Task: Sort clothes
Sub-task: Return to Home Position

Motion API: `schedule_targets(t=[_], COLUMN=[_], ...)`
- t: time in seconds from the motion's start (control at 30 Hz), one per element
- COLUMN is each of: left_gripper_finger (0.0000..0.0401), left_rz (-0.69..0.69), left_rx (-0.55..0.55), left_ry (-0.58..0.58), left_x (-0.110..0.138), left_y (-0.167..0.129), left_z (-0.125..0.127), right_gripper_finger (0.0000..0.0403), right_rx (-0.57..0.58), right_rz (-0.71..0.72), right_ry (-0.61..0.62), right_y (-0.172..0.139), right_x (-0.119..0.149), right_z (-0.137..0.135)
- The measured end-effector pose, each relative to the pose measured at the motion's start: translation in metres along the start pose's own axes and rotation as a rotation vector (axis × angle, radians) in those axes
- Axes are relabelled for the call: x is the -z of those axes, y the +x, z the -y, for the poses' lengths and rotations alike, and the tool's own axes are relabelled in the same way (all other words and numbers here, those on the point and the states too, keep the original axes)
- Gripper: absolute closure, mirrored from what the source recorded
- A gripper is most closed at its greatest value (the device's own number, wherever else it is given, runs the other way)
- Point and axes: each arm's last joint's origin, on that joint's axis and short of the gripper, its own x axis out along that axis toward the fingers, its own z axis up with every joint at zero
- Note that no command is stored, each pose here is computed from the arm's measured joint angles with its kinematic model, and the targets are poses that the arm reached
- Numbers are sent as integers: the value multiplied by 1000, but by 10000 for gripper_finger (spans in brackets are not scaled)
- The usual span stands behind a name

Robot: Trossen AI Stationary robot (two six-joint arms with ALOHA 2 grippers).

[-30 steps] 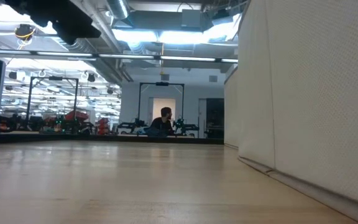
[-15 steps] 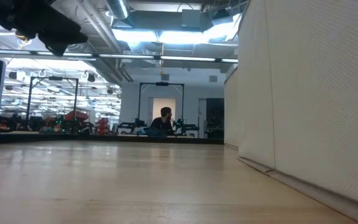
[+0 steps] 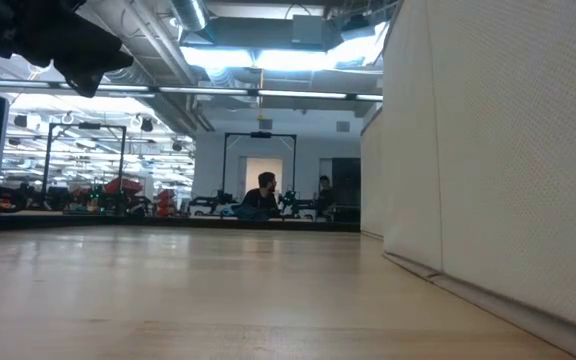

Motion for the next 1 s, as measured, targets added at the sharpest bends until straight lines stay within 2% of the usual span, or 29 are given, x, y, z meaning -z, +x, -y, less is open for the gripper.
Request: schedule_targets(t=[0.2,0.5,0.83,1.0], left_gripper_finger=[282,293,328,344], left_rz=[5,71,136,189], left_rx=[1,0,-90,-35], left_ry=[28,91,60,70], left_x=[0,-3,27,31], left_y=[0,-3,-5,-9], left_z=[0,-2,-22,-28], right_gripper_finger=[392,390,391,391], right_rx=[80,107,114,114], right_rz=[31,45,41,40], right_ry=[-12,-61,-66,-67], right_y=[2,2,2,2], right_x=[14,18,18,18], right_z=[2,2,2,2])
